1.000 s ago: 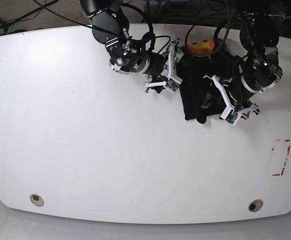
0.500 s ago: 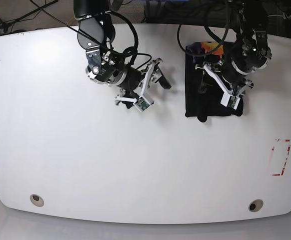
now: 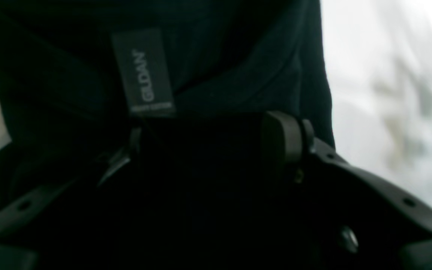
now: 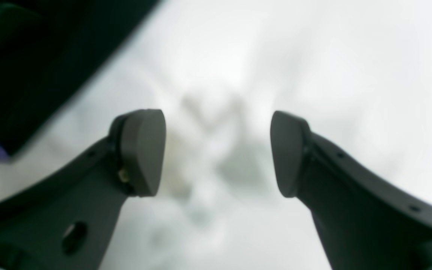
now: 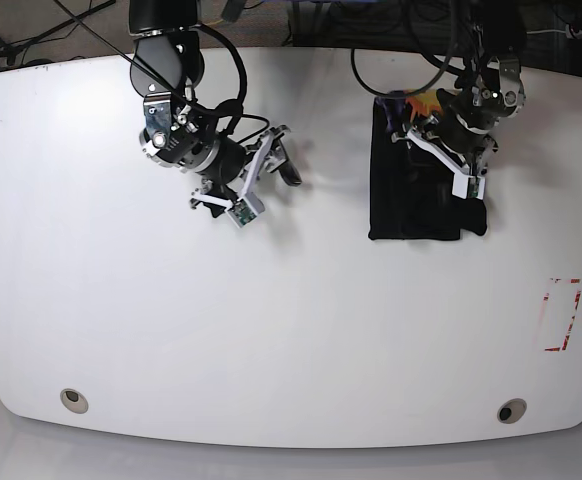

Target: Fold the T-shirt properly

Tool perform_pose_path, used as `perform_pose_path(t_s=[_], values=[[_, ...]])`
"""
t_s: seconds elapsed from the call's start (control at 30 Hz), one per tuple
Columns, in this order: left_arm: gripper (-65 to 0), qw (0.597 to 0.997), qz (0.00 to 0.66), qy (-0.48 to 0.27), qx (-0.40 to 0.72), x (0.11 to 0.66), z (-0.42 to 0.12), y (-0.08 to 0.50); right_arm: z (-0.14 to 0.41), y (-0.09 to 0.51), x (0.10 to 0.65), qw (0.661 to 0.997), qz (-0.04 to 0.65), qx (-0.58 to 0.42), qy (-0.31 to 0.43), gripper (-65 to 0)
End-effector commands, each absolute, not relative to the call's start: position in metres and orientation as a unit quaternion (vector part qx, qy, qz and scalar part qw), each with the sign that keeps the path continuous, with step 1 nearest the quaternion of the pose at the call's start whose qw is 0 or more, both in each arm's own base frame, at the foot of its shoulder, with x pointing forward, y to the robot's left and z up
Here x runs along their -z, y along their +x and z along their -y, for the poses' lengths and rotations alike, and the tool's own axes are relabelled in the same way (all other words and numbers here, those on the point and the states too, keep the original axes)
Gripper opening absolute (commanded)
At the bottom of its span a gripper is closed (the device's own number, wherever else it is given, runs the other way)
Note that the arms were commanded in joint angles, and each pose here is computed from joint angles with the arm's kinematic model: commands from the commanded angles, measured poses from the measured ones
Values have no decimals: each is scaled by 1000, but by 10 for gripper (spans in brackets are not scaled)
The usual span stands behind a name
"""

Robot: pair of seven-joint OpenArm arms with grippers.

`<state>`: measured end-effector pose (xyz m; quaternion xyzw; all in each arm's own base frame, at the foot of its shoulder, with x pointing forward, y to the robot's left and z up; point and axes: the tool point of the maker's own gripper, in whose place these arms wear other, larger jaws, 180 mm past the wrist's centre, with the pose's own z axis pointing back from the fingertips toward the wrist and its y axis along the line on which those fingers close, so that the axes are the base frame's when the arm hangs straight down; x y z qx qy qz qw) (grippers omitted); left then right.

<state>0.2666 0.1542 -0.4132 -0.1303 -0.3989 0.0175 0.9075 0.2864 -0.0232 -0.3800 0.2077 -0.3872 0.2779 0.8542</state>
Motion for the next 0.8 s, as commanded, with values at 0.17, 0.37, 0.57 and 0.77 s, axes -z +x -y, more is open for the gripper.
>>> perform_pose_path(t_s=[0.17, 0.37, 0.57, 0.77], values=[[-289, 946, 321, -22, 25, 451, -227, 250, 30, 299, 349, 829, 433, -238, 262, -236], [-289, 951, 293, 43, 92, 436, -310, 246, 38, 301, 342, 824, 439, -229, 276, -236], [-287, 948, 292, 96, 77, 407, -410, 246, 38, 300, 331, 816, 453, -236, 273, -236], [-287, 942, 306, 122, 60, 388, -470, 235, 37, 300, 330, 814, 454, -236, 274, -236]])
